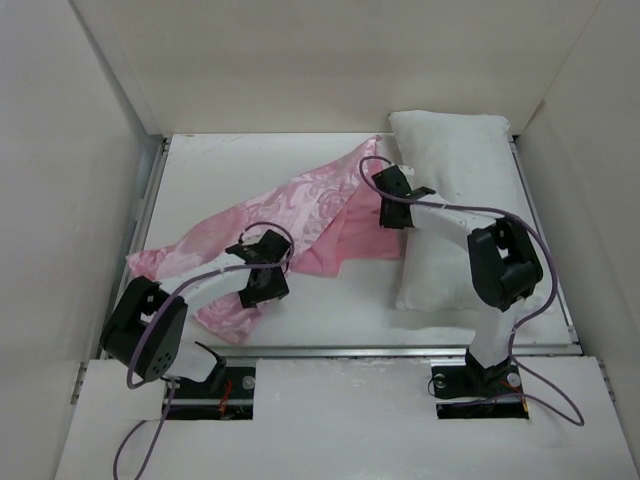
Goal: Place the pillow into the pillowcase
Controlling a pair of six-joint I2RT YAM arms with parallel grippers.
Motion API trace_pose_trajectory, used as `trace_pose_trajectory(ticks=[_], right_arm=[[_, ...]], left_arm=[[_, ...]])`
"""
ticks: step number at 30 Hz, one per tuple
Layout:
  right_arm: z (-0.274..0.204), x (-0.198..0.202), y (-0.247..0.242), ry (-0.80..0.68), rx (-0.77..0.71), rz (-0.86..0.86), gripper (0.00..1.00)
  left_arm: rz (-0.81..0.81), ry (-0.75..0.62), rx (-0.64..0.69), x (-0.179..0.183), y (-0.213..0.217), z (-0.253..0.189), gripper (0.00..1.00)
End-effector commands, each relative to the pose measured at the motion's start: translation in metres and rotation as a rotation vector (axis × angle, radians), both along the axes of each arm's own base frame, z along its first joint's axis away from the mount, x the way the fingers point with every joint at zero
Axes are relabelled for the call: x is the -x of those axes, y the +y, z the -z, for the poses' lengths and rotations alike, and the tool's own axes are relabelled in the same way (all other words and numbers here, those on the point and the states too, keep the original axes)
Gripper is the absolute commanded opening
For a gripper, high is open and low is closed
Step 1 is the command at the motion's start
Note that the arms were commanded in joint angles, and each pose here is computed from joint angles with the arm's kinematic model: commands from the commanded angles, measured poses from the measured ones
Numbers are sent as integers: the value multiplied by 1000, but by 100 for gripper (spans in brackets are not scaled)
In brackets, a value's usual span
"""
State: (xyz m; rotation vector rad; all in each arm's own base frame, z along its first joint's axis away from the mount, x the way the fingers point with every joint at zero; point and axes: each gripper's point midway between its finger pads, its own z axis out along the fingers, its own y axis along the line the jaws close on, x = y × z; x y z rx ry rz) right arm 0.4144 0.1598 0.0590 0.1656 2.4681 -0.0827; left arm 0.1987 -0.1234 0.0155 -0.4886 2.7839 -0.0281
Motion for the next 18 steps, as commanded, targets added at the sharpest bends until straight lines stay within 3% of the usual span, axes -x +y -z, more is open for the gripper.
trace_pose_trajectory(ticks=[1, 3, 4, 8, 11, 16, 18], right_arm=[[-20, -2, -1, -53, -40, 18, 0], [-25, -3, 0, -62, -45, 18, 0], [-30, -3, 0, -72, -50, 18, 0], [-32, -4, -6, -84, -47, 32, 0], [-28, 0, -8, -74, -42, 32, 0], [-17, 8, -5, -44, -65, 20, 0], [-13, 12, -3, -28, -75, 9, 0]], left_arm=[[-17, 83, -133, 15, 17, 22, 57], [-29, 106, -218, 14, 26, 23, 34], [-66, 101, -248, 12, 31, 22, 0], [-139, -1, -373, -10, 50, -10, 0], [-195, -199, -371, -50, 47, -56, 0], [-286, -600, -300, -163, 47, -167, 0], [-213, -703, -279, -216, 54, -194, 0]])
